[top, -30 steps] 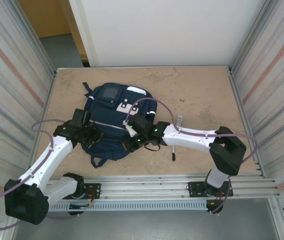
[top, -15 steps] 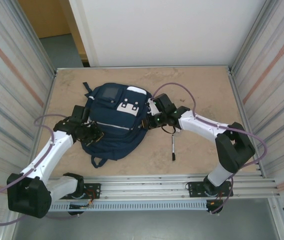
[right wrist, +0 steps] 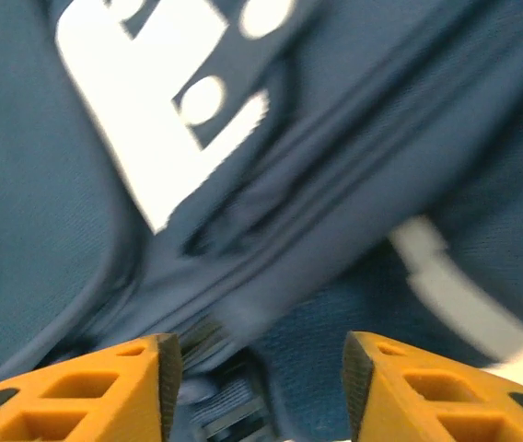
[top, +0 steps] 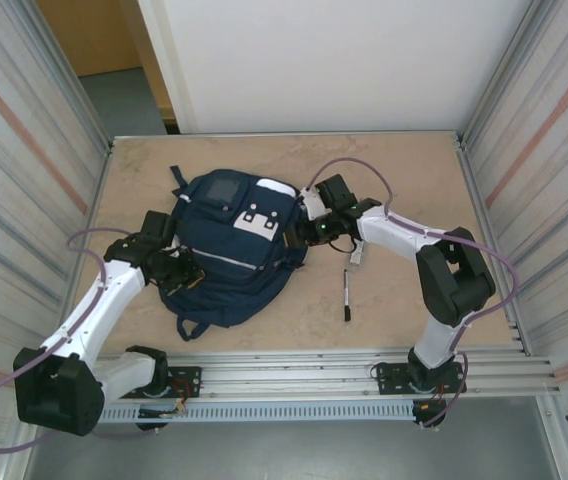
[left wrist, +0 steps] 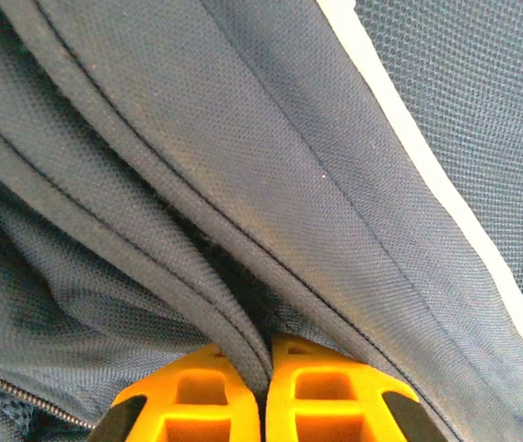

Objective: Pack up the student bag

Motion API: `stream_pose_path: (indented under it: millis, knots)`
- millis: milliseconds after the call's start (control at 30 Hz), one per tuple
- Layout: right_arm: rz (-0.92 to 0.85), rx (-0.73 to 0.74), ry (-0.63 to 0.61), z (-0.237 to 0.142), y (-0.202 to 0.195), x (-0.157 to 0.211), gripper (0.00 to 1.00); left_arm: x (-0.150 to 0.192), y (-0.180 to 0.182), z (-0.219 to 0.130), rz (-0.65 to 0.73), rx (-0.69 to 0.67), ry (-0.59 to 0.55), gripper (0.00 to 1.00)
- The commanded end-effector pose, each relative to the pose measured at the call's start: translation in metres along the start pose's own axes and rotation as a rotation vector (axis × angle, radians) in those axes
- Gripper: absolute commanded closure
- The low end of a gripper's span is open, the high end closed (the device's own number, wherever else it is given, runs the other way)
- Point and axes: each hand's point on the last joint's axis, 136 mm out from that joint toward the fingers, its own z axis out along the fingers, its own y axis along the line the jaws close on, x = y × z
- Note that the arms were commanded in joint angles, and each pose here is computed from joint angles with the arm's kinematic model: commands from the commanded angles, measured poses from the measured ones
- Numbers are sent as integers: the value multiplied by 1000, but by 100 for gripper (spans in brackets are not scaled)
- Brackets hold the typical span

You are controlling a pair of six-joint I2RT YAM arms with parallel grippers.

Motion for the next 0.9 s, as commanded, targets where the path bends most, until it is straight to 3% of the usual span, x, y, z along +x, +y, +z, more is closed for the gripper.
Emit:
stream_pose_path:
  millis: [0,100,233,633,867]
  knots:
    - [-211,-103,131,-2,47,17,48,9,-1,-19,16,22,42,100]
    - [-347,-102,179,6,50,32,46,12,0,-18,-16,55,81,100]
    - [-282,-206,187,7,49,32,46,16,1,-16,-44,81,93,100]
    - [-273,-169,311,37,33,68,42,15,0,-16,-19,55,130,100]
    - [-279,-288,304,32,51,77,41,12,-2,-14,-21,63,133,100]
